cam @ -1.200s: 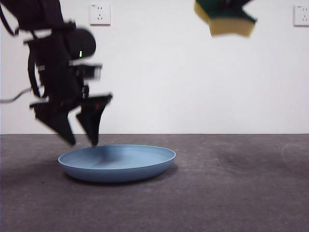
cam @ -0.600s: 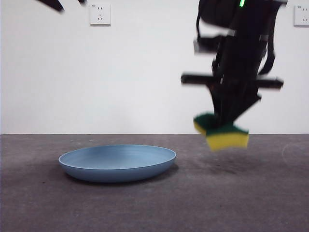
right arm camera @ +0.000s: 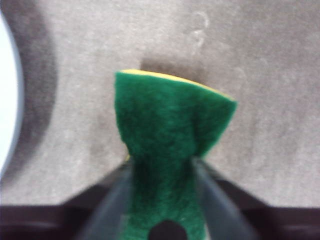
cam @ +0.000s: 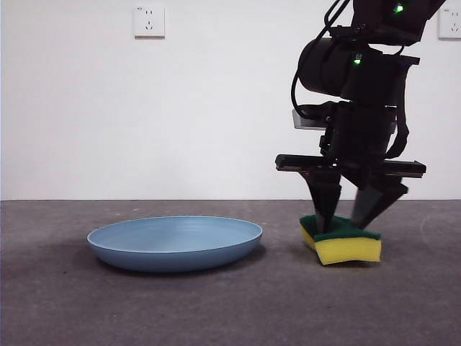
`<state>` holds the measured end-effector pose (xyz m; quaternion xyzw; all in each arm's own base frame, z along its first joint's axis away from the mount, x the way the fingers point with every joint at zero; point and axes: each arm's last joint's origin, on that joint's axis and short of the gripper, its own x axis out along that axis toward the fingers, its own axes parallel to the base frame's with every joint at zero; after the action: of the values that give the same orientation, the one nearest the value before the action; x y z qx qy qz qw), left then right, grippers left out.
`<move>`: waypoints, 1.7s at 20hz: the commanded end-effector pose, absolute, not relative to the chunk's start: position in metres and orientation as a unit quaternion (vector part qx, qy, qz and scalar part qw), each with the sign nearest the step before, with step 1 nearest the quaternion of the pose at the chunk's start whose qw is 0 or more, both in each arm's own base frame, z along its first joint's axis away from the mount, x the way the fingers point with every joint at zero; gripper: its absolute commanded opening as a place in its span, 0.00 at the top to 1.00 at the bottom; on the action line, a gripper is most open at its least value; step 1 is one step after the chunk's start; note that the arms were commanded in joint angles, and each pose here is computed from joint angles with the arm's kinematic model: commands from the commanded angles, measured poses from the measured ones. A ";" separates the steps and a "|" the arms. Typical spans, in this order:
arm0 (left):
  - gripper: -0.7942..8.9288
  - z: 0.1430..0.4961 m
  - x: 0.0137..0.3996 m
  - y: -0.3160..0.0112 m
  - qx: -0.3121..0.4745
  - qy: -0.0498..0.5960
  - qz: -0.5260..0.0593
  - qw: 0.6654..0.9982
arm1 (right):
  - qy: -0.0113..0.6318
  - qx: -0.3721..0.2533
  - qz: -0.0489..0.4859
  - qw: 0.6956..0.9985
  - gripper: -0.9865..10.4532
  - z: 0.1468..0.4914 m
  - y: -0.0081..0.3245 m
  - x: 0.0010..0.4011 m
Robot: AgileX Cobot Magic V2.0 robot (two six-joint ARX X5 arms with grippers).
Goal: Pick up the plate,pick up the cloth,clean the plate with the cloth
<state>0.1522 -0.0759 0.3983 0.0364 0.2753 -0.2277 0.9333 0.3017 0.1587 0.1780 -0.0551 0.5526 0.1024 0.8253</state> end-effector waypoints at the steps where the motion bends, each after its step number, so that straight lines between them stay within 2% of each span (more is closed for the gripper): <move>1: 0.62 0.398 0.152 -0.076 0.034 0.275 -0.226 0.934 | 0.558 -0.056 0.099 0.822 0.55 0.174 0.158 0.301; 9: 0.62 0.398 0.153 -0.076 0.035 0.275 -0.225 0.934 | 0.549 -0.057 0.101 0.828 0.55 0.182 0.157 0.299; 16: 0.63 0.398 0.153 -0.076 0.040 0.273 -0.224 0.935 | 0.488 -0.033 0.120 0.864 0.56 0.231 0.149 0.283; 17: 0.63 0.398 0.153 -0.076 0.048 0.271 -0.220 0.936 | 0.477 -0.029 0.124 0.870 0.62 0.242 0.147 0.279; 18: 0.64 0.398 0.153 -0.075 0.053 0.272 -0.211 0.937 | 0.466 -0.028 0.129 0.875 0.72 0.253 0.143 0.272; 19: 0.74 0.397 0.153 -0.075 0.061 0.272 -0.204 0.938 | 0.455 -0.029 0.133 0.880 0.82 0.263 0.140 0.266; 20: 0.88 0.397 0.153 -0.075 0.072 0.273 -0.203 0.937 | 0.443 -0.030 0.139 0.885 0.90 0.274 0.136 0.259; 21: 0.93 0.397 0.153 -0.074 0.077 0.273 -0.198 0.938 | 0.430 -0.032 0.144 0.891 0.93 0.284 0.132 0.251; 26: 0.93 0.404 0.150 -0.071 0.081 0.240 -0.175 0.952 | 0.350 -0.031 0.175 0.920 0.92 0.331 0.116 0.212; 29: 0.93 0.413 0.131 -0.062 0.069 0.206 -0.176 0.960 | 0.294 -0.040 0.201 0.934 0.92 0.354 0.110 0.183; 31: 0.93 0.412 0.116 -0.054 0.056 0.172 -0.177 0.967 | 0.257 -0.040 0.203 0.944 0.92 0.360 0.107 0.167; 34: 0.93 0.384 0.095 -0.044 0.033 0.138 -0.175 0.974 | 0.209 -0.035 0.213 0.954 0.92 0.351 0.102 0.142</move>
<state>0.0955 -0.0437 0.3918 0.0375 0.1333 -0.1764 0.9745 0.1422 0.1016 0.3590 -0.0272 0.2014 0.2129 0.9557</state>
